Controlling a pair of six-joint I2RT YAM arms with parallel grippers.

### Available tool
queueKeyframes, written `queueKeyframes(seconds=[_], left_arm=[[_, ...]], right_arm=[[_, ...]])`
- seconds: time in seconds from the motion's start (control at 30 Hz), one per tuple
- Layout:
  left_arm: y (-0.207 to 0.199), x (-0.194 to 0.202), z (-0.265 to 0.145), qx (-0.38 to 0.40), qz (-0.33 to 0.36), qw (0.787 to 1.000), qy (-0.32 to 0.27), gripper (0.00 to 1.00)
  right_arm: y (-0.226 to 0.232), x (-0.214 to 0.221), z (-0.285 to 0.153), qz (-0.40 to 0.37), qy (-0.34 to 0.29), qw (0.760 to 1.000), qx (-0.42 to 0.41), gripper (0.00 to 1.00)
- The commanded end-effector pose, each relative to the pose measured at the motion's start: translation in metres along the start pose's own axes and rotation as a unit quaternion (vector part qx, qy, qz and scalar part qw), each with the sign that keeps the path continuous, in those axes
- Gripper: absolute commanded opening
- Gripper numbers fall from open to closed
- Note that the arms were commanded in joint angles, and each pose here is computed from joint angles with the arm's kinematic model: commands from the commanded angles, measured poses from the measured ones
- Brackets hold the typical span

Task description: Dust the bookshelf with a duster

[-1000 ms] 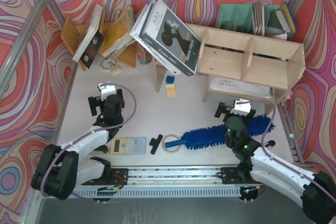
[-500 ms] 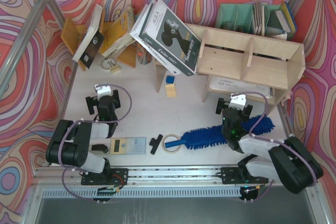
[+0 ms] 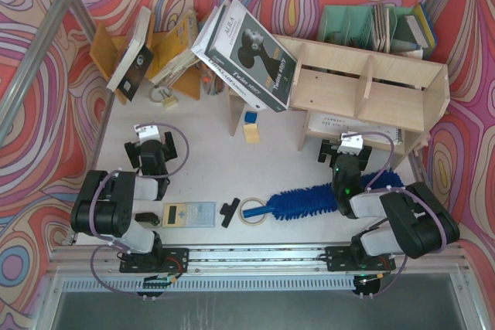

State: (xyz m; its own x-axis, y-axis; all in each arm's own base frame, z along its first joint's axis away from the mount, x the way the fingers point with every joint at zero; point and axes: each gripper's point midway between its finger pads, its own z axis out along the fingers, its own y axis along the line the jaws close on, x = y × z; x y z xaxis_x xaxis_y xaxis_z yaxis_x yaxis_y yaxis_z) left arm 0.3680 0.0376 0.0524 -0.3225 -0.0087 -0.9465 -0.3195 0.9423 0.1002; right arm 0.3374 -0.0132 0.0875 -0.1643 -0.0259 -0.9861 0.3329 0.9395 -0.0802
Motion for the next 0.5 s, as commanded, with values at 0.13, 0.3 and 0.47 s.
queueKeyframes(seconds=[0.13, 0.3, 0.47], left_arm=[[0.001, -0.008, 0.005, 0.001, -0.023, 1.000, -0.008, 0.98], [0.000, -0.008, 0.005, 0.002, -0.025, 1.000, -0.006, 0.98], [0.001, -0.008, 0.006, 0.002, -0.026, 1.000, -0.004, 0.98]], right_arm=[[0.018, -0.014, 0.027, -0.014, -0.022, 0.998, -0.063, 0.99], [0.023, -0.006, 0.043, -0.017, -0.016, 0.996, -0.089, 0.99], [0.028, -0.002, 0.046, -0.019, -0.014, 0.994, -0.103, 0.99]])
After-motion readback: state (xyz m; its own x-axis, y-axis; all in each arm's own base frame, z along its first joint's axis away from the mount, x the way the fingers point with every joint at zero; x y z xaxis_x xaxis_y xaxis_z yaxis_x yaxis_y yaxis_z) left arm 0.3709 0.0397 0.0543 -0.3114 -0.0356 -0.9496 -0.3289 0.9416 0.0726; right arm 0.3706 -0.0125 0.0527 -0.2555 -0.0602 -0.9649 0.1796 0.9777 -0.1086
